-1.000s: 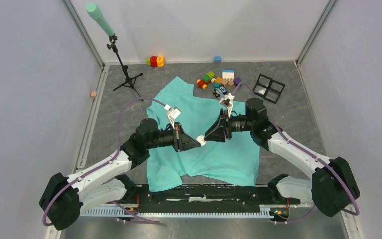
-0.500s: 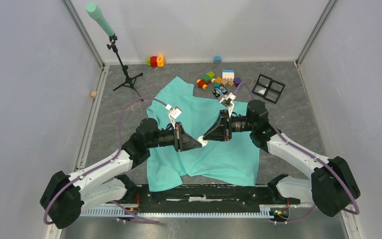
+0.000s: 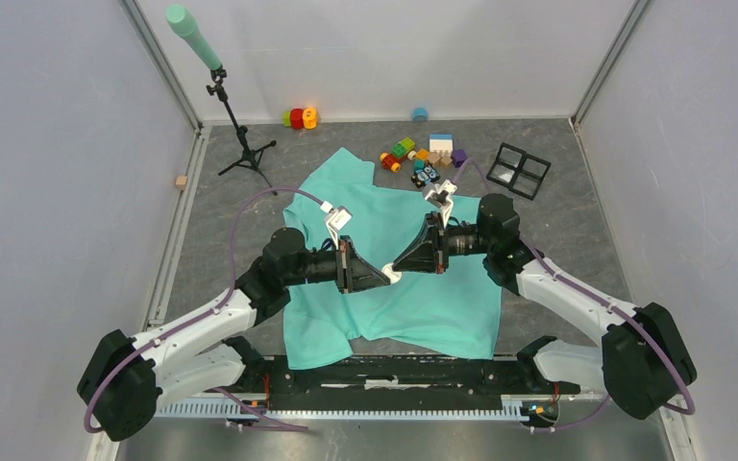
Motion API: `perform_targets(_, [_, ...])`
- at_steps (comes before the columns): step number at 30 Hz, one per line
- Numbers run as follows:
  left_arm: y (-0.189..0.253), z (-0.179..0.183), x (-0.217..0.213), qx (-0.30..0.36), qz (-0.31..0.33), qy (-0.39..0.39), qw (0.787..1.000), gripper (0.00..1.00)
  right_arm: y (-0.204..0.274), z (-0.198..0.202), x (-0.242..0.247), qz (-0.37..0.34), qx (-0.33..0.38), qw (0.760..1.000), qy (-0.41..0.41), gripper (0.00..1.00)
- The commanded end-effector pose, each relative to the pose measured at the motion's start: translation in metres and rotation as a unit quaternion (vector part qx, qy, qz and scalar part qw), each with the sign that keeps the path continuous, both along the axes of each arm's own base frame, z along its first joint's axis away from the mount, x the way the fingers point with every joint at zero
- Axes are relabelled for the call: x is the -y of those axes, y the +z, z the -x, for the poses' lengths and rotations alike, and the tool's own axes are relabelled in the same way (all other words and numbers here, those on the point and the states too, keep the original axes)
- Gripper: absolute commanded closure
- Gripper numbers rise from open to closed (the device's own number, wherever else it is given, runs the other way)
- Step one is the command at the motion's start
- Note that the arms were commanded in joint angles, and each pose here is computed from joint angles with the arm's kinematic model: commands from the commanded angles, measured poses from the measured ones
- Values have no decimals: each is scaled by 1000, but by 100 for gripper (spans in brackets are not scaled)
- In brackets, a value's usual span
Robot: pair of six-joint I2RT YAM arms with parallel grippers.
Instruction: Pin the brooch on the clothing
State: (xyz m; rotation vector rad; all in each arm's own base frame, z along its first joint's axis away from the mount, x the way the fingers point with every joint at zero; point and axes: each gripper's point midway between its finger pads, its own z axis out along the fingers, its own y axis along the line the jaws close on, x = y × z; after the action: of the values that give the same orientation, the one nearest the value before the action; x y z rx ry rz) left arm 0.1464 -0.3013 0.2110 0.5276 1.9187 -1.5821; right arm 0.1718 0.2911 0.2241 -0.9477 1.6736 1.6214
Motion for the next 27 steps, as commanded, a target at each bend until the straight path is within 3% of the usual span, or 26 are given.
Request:
perform_targets(1, [26, -6, 4, 26, 28, 4, 999, 98, 16, 8, 0, -23, 35, 999, 16, 100])
perform_targets(4, [27, -7, 4, 27, 28, 5, 999, 97, 19, 9, 0, -27, 38, 999, 16, 100])
perform_targets(13, [25, -8, 4, 21, 24, 7, 999, 68, 37, 12, 1, -58, 44, 997, 12, 100])
perform_targets(27, [34, -9, 8, 27, 45, 2, 999, 57, 31, 13, 1, -55, 30, 998, 15, 100])
